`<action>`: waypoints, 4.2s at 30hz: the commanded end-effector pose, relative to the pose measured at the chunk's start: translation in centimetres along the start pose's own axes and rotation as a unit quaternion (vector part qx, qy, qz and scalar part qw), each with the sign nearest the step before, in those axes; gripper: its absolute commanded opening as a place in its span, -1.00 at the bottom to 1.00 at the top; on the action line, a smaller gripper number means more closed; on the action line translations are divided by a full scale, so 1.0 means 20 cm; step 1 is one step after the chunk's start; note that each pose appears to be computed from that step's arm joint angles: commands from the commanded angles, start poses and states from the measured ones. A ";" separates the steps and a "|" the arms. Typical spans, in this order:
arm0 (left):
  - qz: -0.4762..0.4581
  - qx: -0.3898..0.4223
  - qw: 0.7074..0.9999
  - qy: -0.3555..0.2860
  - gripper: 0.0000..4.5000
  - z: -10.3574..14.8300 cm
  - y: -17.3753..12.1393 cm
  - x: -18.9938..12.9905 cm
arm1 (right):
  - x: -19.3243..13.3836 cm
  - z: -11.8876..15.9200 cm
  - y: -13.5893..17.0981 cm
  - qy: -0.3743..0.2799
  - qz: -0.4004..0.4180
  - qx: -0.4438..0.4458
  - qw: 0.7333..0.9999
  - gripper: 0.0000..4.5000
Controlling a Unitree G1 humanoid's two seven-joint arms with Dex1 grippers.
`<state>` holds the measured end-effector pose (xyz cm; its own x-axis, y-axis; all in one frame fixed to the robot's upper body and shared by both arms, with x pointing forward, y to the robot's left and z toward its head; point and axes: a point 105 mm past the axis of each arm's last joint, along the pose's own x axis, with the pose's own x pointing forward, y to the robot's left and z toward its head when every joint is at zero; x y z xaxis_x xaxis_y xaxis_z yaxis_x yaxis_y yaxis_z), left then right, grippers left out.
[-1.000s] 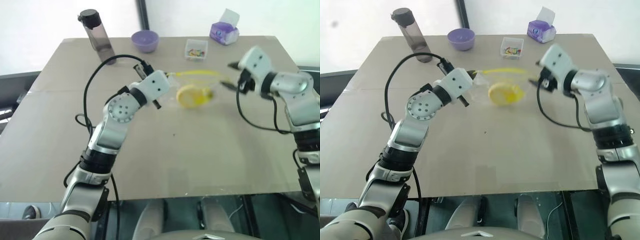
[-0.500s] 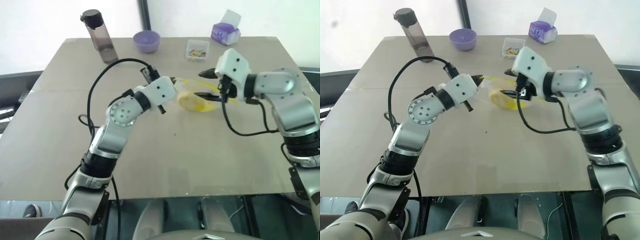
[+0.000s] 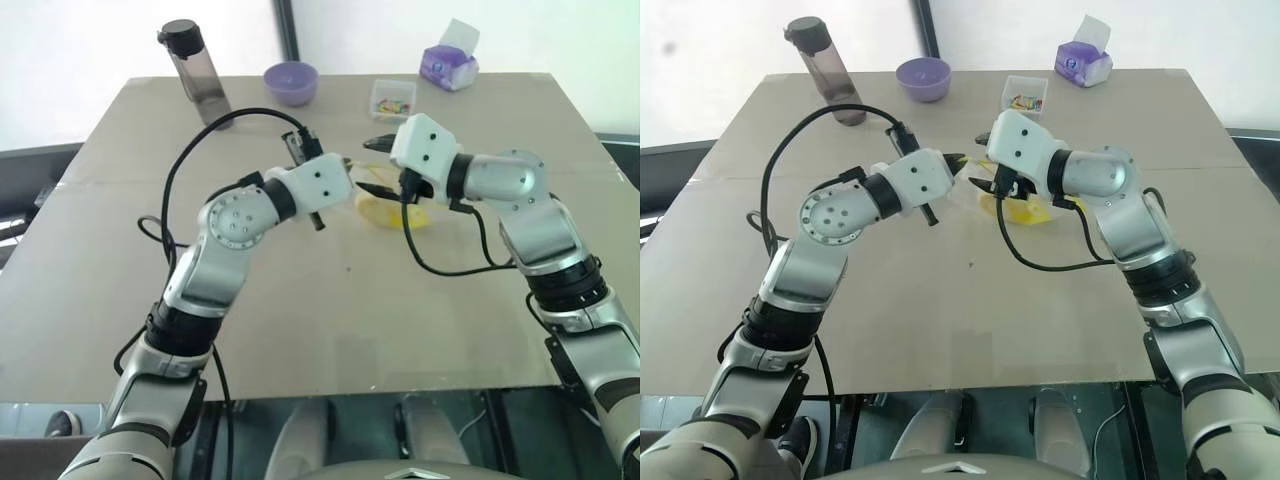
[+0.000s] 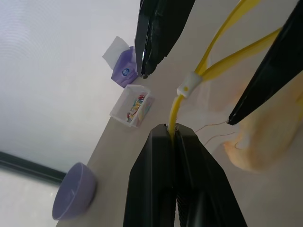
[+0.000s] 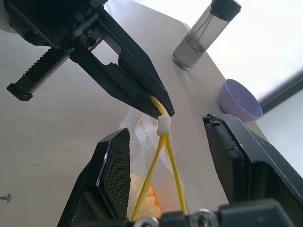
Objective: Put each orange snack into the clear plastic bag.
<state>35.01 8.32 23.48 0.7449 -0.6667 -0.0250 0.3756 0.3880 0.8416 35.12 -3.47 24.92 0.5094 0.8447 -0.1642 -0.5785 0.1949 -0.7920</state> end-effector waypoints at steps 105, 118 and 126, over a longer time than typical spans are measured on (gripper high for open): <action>0.168 -0.003 0.986 0.014 -1.00 -0.16 0.37 -0.06 | -0.29 -0.13 -0.35 0.073 -0.128 -0.041 0.988 -0.99; 0.027 -0.155 0.981 0.114 -1.00 -0.25 -0.30 -0.43 | -0.41 -0.30 0.26 0.158 0.063 0.123 0.978 -0.99; -0.005 -0.185 0.975 0.123 -1.00 -0.25 -0.43 -0.49 | -0.44 -0.34 0.29 0.165 0.072 0.146 0.973 -0.99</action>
<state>27.59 15.07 12.57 0.8347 -0.4957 -0.2397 0.5361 0.6323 0.5593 31.68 -12.97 16.50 0.5424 0.6693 -0.5077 -0.8097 0.2552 -0.5285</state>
